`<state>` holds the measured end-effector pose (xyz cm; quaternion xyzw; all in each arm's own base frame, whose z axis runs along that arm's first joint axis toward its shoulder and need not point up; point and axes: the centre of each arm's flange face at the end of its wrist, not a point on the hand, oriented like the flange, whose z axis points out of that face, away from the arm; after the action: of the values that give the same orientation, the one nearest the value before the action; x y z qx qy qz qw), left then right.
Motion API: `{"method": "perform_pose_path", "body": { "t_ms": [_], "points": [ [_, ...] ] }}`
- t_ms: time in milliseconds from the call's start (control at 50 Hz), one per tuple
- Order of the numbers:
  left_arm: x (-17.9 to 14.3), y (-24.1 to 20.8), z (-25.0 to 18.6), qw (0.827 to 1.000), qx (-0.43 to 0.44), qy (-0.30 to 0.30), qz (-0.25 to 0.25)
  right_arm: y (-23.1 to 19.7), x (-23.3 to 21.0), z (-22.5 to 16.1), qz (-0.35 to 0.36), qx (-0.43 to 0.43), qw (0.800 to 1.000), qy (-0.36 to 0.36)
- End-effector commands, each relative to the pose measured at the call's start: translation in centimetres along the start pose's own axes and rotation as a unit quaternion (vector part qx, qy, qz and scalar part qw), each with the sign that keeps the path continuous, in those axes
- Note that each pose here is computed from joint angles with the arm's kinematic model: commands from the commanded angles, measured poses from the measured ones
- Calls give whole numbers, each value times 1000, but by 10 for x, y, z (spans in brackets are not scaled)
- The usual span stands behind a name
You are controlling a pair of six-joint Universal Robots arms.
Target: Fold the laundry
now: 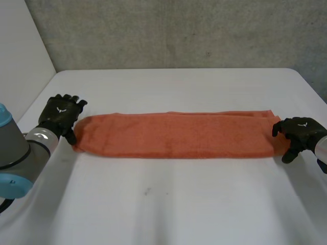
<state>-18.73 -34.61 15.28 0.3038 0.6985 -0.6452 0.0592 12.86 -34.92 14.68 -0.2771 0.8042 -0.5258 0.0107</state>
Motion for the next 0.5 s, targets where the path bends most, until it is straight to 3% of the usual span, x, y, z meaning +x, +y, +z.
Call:
{"method": "perform_pose_path", "body": {
  "t_ms": [20,500],
  "points": [
    [2,0,-5,1000,-3,2,-1,11,12,16,-7,25,1000,17],
    [11,2,-10,1000,-7,16,-2,23,19,36,-3,26,1000,8]
  ]
}}
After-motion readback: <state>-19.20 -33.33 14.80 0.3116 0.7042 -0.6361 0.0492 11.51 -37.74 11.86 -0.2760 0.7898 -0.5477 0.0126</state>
